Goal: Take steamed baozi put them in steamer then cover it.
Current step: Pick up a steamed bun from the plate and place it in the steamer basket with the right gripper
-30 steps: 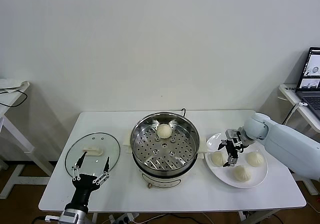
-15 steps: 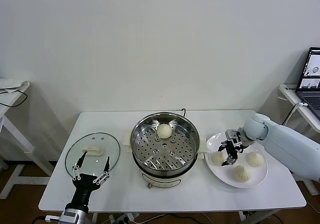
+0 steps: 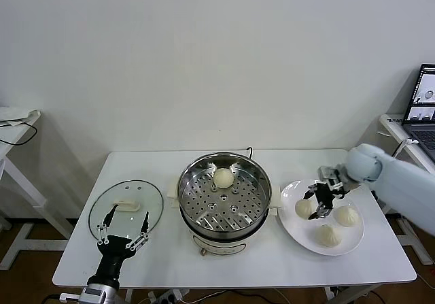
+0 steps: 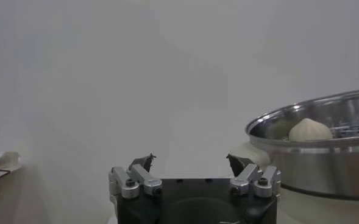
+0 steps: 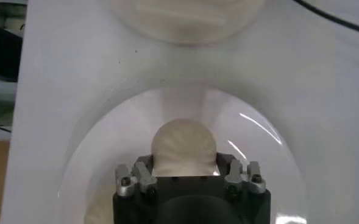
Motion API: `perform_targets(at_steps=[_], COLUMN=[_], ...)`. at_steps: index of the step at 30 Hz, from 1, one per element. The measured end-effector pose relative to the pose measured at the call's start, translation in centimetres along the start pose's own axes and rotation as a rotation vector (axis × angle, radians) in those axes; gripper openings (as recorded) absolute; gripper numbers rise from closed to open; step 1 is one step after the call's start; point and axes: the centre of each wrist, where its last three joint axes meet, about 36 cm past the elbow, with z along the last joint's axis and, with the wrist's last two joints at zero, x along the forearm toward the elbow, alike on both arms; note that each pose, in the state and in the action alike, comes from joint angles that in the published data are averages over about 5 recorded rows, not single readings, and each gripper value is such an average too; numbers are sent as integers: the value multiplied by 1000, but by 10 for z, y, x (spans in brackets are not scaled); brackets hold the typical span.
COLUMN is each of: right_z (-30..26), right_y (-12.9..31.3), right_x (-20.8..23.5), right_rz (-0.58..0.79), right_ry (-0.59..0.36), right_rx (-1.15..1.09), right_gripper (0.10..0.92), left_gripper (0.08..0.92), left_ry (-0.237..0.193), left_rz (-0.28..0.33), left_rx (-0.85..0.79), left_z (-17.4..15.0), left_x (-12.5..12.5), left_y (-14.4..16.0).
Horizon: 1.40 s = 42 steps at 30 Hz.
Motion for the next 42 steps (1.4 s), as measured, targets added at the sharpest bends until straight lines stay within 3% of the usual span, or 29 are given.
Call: perform_targets(at_steps=[9, 20, 29, 42], right_z=[-34, -127, -218, -322], right_y=[5, 8, 1, -7], right_x=[72, 115, 109, 60], right_rz=[28, 43, 39, -1], right_ry=[-29, -80, -81, -17], right_rx=[31, 90, 122, 178], right_gripper=[679, 678, 663, 662], left_gripper=[823, 823, 823, 823], left_ry=[2, -2, -13, -11], left_rz=[1, -4, -16, -27], left_rx=[-8, -14, -14, -29], left_z=[-1, -7, -8, -7], left_x=[1, 3, -1, -1], left_y=[-1, 0, 3, 11])
